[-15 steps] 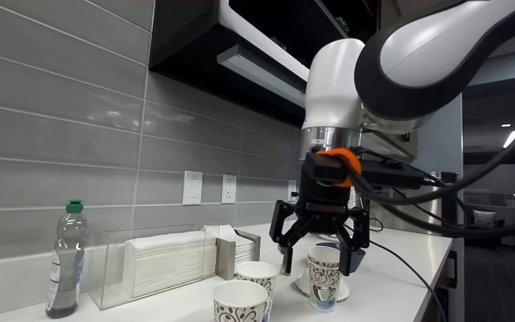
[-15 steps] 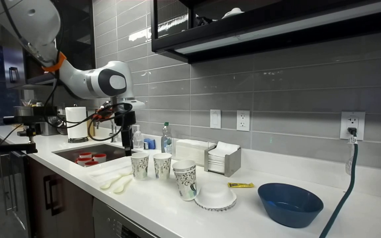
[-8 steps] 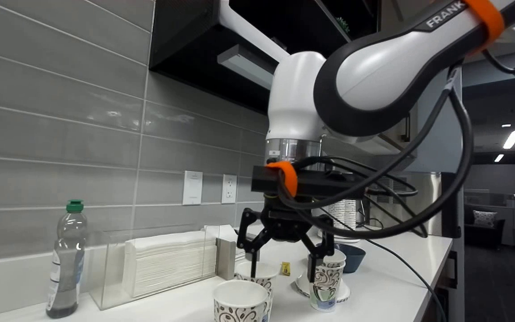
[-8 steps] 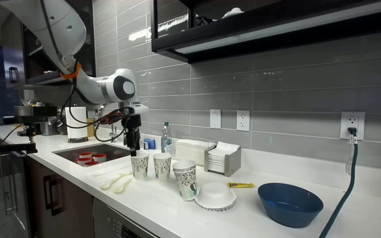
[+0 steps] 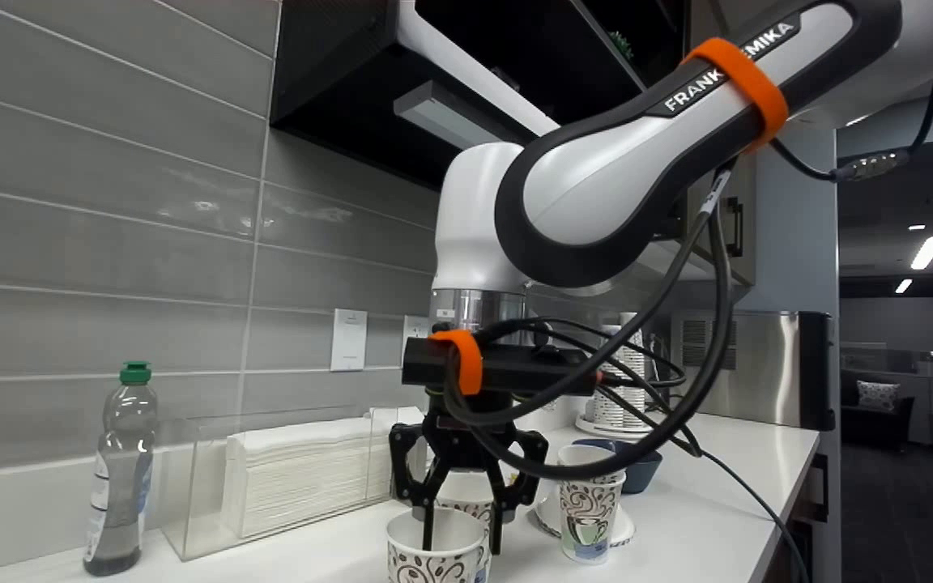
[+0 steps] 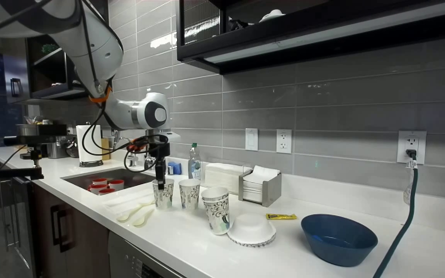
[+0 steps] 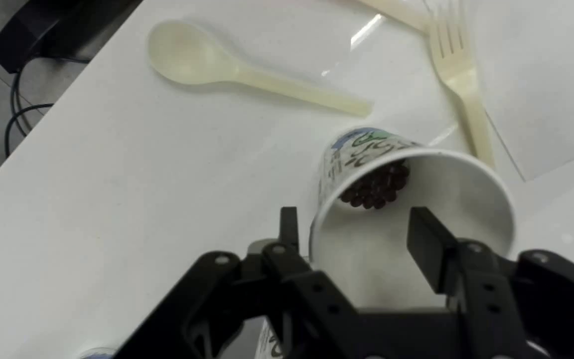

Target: Stack up the paper cups

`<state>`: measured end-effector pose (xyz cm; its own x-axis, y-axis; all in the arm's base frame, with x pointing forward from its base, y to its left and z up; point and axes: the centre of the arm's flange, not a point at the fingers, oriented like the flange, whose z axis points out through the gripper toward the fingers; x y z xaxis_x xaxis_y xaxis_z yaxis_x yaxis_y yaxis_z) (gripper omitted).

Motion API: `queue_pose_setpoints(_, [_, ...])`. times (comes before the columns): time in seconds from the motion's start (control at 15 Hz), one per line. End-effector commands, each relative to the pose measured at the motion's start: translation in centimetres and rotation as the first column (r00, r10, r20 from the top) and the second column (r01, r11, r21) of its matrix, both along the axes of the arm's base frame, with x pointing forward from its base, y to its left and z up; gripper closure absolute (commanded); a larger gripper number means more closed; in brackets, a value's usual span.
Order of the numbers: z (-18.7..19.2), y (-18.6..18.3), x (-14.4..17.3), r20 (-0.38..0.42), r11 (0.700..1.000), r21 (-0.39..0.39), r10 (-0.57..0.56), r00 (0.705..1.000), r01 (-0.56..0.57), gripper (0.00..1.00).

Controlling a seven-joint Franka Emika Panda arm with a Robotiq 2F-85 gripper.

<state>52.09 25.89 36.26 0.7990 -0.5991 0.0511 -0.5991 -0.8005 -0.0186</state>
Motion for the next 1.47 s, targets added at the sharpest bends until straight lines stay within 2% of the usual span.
queue_pose_setpoints(0.0, [0.4,-0.1,1.0,-0.008,1.0,0.029,0.003,1.0,-0.003,0.69])
queue_pose_setpoints(0.27, [1.5,0.0,0.5,-0.005,0.999,0.034,0.016,1.0,-0.016,0.97])
queue_pose_setpoints(0.33, [1.6,0.1,0.4,-0.008,0.999,0.039,0.024,1.0,-0.023,1.0])
queue_pose_setpoints(0.73, [3.5,0.0,-3.3,-0.018,0.99,0.109,0.087,0.996,-0.084,0.99])
queue_pose_setpoints(1.0, [6.6,-0.3,-5.2,-0.002,0.987,0.116,0.115,0.993,-0.115,0.99])
queue_pose_setpoints(1.27, [11.0,-0.8,-6.3,0.049,0.977,0.14,0.153,0.987,-0.158,0.99])
queue_pose_setpoints(1.4, [13.0,-1.2,-6.4,0.092,0.981,0.122,0.139,0.986,-0.149,0.99])
